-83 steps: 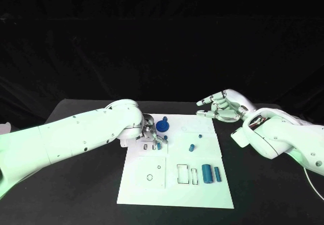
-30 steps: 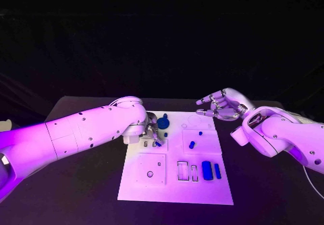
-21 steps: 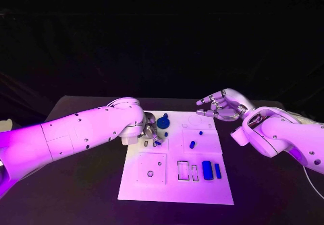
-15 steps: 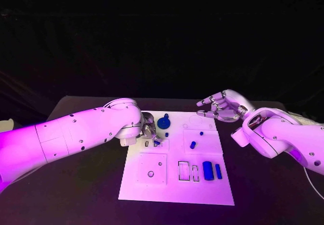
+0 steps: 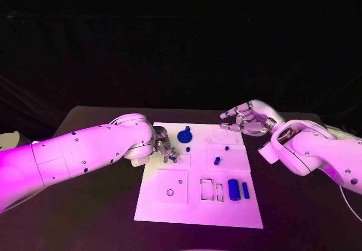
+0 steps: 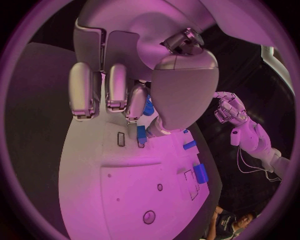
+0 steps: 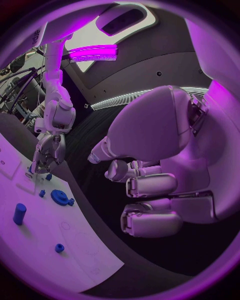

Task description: Assemble the parts on the task board

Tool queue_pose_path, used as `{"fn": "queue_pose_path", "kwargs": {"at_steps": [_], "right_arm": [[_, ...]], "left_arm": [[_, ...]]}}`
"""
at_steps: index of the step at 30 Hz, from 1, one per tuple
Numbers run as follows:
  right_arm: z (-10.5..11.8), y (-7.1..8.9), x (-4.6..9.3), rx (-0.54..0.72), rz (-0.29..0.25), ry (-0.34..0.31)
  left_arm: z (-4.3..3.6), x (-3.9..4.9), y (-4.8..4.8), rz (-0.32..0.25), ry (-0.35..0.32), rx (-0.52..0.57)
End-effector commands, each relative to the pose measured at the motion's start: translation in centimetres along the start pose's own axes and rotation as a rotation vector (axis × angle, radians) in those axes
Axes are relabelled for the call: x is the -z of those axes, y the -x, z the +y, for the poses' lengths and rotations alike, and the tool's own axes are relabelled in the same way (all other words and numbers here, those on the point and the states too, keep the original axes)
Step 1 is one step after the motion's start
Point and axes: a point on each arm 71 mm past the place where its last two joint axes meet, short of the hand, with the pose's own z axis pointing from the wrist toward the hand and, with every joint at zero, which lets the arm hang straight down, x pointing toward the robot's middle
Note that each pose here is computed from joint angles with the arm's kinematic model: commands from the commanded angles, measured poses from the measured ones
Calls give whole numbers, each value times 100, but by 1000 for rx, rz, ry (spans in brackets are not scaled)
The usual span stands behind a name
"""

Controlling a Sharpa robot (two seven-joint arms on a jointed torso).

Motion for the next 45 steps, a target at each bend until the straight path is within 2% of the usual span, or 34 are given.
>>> {"fn": "queue_pose_path", "kwargs": {"at_steps": [1,13,22,35,45], "right_arm": [[1,-19,2,10,16,6],[-5,-28,3,9,19,6],[-9,-33,4,8,21,5],[-14,-39,7,8,26,4],[-13,-41,8,7,26,4]], "left_arm": [[10,-6,-4,-61,36,3],[-14,-62,-141,-69,31,-3],[5,-70,-154,-69,40,-33],[28,-63,-186,-23,53,-98],[29,-75,-184,-18,57,-105]]}}
